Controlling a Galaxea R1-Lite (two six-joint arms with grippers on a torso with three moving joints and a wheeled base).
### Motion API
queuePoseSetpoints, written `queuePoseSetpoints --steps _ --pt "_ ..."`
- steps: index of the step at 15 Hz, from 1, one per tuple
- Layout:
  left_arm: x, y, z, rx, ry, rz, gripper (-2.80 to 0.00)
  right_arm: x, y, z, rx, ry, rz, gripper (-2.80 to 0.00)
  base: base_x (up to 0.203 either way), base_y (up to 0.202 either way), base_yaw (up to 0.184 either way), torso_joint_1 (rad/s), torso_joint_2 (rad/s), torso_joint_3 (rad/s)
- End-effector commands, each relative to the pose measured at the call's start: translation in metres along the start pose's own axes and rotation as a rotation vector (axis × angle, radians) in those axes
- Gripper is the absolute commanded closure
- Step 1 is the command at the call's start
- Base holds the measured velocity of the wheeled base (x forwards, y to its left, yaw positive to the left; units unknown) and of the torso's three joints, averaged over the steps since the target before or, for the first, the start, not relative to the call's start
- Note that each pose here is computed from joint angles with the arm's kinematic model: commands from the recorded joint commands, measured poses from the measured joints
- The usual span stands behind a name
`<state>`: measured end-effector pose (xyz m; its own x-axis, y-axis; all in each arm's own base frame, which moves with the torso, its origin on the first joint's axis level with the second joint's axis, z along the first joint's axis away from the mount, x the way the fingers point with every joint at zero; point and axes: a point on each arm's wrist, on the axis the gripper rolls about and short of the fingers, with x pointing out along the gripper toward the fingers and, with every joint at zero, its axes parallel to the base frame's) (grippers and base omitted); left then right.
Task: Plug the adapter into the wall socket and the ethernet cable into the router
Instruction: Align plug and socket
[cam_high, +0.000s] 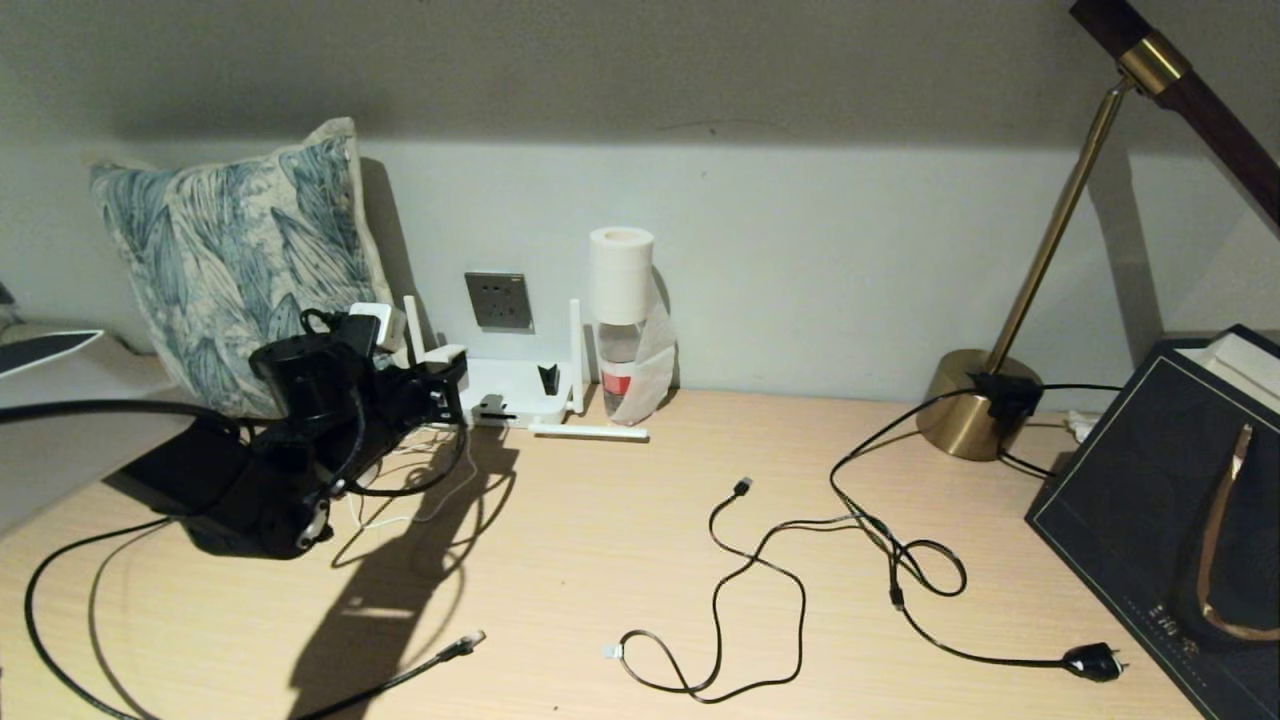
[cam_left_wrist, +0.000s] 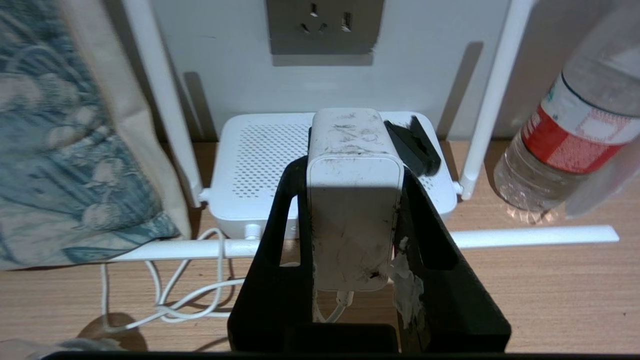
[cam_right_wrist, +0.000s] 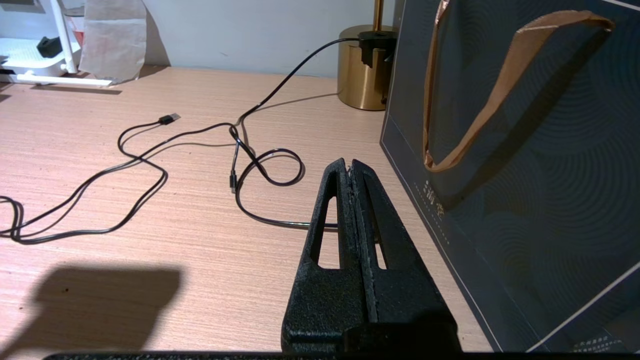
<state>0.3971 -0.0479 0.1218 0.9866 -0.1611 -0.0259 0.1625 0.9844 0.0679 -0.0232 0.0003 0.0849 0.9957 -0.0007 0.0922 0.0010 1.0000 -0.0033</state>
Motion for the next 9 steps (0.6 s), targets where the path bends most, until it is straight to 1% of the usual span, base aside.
queuePoseSetpoints --steps 1,3,6,8,9 --pt "0.008 0.000 -0.014 0.013 0.008 0.001 0.00 0.002 0.000 -0.010 0.000 0.036 0.001 0.00 0.000 0.000 0.000 0.000 0.00 0.000" --pt "0.018 0.000 -0.020 0.017 -0.051 0.002 0.00 0.002 0.000 -0.010 0.000 0.036 0.001 0.00 0.000 0.000 0.000 0.000 0.00 0.000" --pt "0.044 0.000 -0.026 0.017 -0.109 0.003 0.00 0.002 0.000 -0.010 0.000 0.036 0.001 0.00 0.000 0.000 0.000 0.000 0.00 0.000" --pt "0.055 0.001 -0.027 0.012 -0.136 0.003 0.00 0.002 0.000 -0.010 0.000 0.036 0.001 0.00 0.000 0.000 0.000 0.000 0.00 0.000" --pt "0.058 0.001 -0.029 -0.004 -0.143 0.002 0.00 0.002 0.000 -0.010 0.000 0.036 0.001 0.00 0.000 0.000 0.000 0.000 0.00 0.000"
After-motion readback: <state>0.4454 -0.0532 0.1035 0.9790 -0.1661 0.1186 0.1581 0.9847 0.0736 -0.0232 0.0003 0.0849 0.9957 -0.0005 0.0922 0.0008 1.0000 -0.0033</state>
